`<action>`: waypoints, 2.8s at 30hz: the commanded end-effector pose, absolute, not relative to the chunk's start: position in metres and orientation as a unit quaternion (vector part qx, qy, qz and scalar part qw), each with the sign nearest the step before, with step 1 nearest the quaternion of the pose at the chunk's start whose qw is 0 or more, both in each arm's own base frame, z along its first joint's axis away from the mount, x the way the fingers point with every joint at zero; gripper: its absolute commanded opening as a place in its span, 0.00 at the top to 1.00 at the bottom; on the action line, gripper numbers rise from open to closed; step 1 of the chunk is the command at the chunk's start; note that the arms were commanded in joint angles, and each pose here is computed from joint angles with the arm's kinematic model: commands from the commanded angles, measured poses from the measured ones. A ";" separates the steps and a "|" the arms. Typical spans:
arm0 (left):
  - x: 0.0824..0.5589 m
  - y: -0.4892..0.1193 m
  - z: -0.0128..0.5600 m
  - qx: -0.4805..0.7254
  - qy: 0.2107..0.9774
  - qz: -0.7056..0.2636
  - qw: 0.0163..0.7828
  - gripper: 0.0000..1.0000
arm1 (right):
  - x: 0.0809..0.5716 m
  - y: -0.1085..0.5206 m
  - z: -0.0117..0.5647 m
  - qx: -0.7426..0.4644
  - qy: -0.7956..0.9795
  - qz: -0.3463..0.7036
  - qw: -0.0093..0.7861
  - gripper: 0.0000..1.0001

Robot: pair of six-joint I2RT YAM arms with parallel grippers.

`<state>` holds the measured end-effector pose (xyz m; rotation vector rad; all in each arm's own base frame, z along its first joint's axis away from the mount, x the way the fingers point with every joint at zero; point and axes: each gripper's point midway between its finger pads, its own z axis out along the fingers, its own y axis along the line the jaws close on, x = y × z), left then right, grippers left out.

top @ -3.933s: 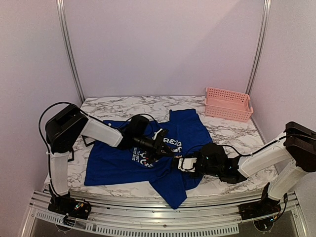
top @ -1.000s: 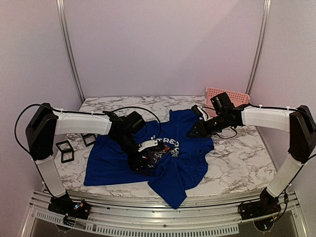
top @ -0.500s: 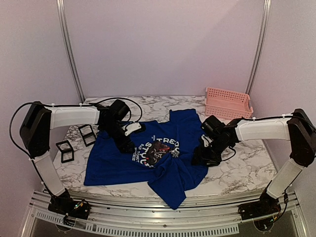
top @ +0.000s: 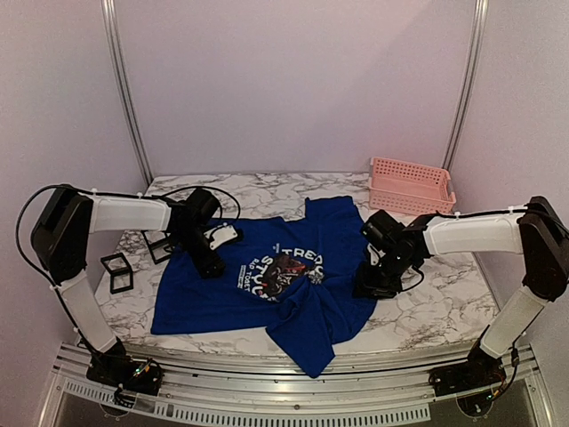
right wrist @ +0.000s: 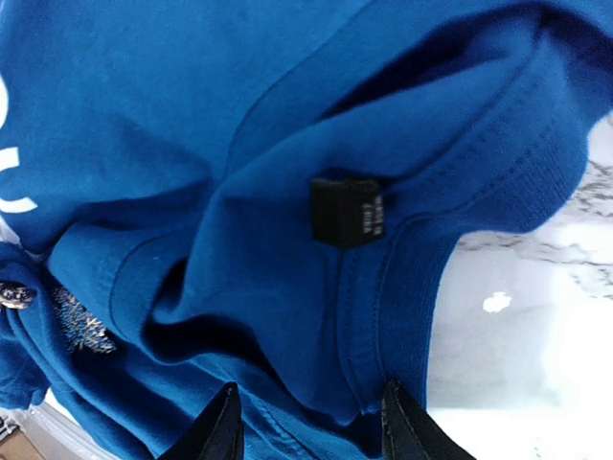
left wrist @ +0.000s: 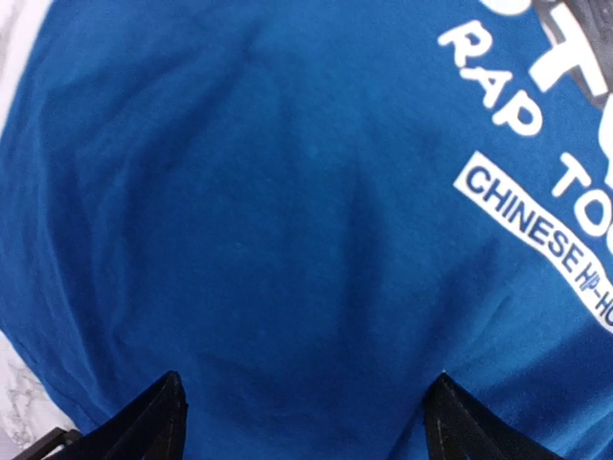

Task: Pin the brooch onto the clothing
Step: Smooth out the clothing with brooches at the center of the board.

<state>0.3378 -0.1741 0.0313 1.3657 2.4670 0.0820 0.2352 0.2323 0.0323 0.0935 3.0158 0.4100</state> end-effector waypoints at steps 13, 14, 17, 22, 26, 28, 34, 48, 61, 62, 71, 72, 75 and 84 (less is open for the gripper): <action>0.416 -0.119 0.015 0.526 0.809 0.162 0.206 0.10 | 0.193 0.077 0.013 0.117 0.979 -0.164 0.006 0.51; 0.417 -0.124 0.017 0.529 0.807 0.156 0.212 0.10 | 0.199 0.078 0.017 0.118 0.979 -0.163 0.014 0.51; 0.409 -0.141 0.027 0.556 0.791 0.130 0.220 0.09 | 0.223 0.098 0.026 0.106 0.985 -0.128 0.037 0.52; 0.374 -0.166 0.055 0.575 0.785 0.062 0.222 0.11 | 0.260 0.145 0.089 0.056 0.988 -0.054 0.136 0.55; 0.327 -0.181 0.081 0.584 0.779 0.009 0.229 0.16 | 0.244 0.232 0.124 -0.046 0.984 0.053 0.165 0.60; 0.294 -0.185 0.083 0.611 0.757 -0.006 0.231 0.19 | 0.223 0.267 0.116 -0.083 0.980 0.115 0.141 0.60; 0.232 -0.201 0.068 0.658 0.717 -0.021 0.228 0.55 | 0.287 0.279 0.125 -0.045 0.967 0.143 0.205 0.73; 0.192 -0.167 -0.010 0.771 0.625 0.062 0.106 0.65 | 0.421 0.246 0.003 -0.082 0.981 0.056 0.165 0.94; 0.107 -0.123 -0.007 0.843 0.533 -0.043 -0.062 0.68 | 0.497 0.179 -0.033 -0.043 0.986 -0.015 0.159 0.94; 0.105 -0.124 -0.006 0.847 0.526 -0.047 -0.065 0.68 | 0.500 0.177 -0.037 -0.047 0.986 -0.019 0.157 0.94; 0.113 -0.151 0.004 0.845 0.530 -0.058 -0.029 0.65 | 0.529 0.197 -0.014 -0.080 0.979 0.022 0.189 0.93; 0.116 -0.159 0.010 0.842 0.535 -0.064 -0.020 0.63 | 0.532 0.203 -0.002 -0.091 0.975 0.029 0.200 0.92; 0.128 -0.195 0.039 0.821 0.563 -0.094 0.020 0.56 | 0.540 0.225 0.048 -0.117 0.961 0.056 0.244 0.90; 0.249 -0.273 0.130 0.639 0.734 -0.142 0.179 0.50 | 0.445 0.290 0.179 -0.187 0.926 0.132 0.301 0.87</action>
